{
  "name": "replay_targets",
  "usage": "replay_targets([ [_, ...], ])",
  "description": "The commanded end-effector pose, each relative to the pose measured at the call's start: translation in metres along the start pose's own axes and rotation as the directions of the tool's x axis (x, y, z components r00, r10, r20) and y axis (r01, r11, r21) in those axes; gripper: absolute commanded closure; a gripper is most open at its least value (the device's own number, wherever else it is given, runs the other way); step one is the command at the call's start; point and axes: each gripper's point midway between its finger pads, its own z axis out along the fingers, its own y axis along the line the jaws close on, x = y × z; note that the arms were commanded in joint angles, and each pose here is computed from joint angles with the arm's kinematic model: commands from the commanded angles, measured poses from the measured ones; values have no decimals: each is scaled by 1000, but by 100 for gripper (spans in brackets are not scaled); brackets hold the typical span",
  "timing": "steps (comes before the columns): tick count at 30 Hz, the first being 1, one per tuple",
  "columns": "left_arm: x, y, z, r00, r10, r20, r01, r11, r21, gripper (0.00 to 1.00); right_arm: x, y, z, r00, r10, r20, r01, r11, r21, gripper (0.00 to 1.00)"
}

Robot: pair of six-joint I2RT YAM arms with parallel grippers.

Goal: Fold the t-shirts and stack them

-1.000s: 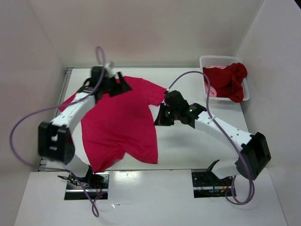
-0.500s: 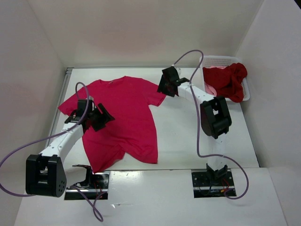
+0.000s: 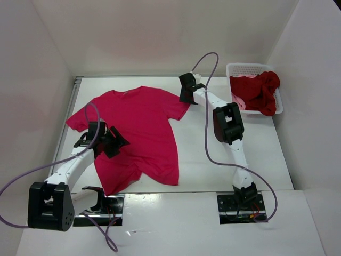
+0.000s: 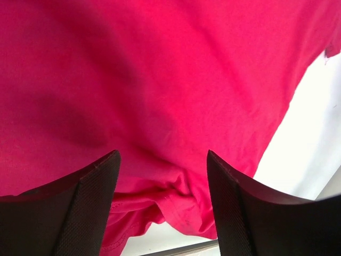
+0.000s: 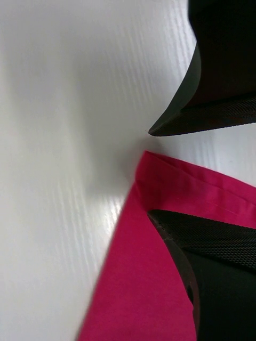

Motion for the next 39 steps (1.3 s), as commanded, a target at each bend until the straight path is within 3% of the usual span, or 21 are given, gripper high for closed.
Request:
replay_targets([
  [1, -1, 1, 2, 999, -28, 17, 28, 1000, 4, 28, -29, -8, 0, 999, -2, 47, 1, 1000, 29, 37],
  [4, 2, 1, 10, 999, -49, -7, 49, 999, 12, 28, -20, -17, 11, 1000, 2, 16, -3, 999, 53, 37],
  [6, 1, 2, 17, 999, -50, -12, 50, 999, 6, 29, -15, -15, 14, 1000, -1, 1, 1, 999, 44, 43],
  [11, 0, 10, 40, 998, -48, -35, 47, 998, -33, 32, -2, -18, 17, 1000, 3, -21, -2, 999, 45, 89],
  [15, -16, 3, 63, 999, -35, -31, 34, 999, -41, 33, -5, -20, -5, 1000, 21, -10, -21, 1000, 14, 99],
  [17, -26, 1, 74, 999, -26, -23, 24, 998, -63, 36, -10, -20, -12, 1000, 30, 11, -30, 1000, 1, 99],
  [19, -33, 0, 82, 1000, -16, -16, 15, 997, -73, 36, -16, -17, -14, 1000, 21, 19, -21, 1000, -14, 91],
  [20, -35, -2, 83, 1000, -16, -15, 15, 997, -72, 37, -20, -20, -14, 1000, 21, 15, -21, 1000, -18, 82],
  [21, -39, -6, 83, 1000, -13, -7, 13, 998, -63, 37, -23, -16, -16, 1000, 24, 15, -23, 999, -40, 64],
  [23, -43, -8, 87, 1000, -14, -10, 14, 998, -66, 37, -28, -12, -14, 999, 33, -5, -33, 995, -99, 54],
  [30, -53, -14, 101, 1000, -6, -12, 5, 998, -68, 38, 7, -12, 4, 995, 16, -102, -26, 994, -105, 53],
  [39, -75, -24, 119, 1000, 26, 6, -25, 996, -80, 38, 0, -1, -2, 994, 18, -105, -37, 982, -184, 48],
])
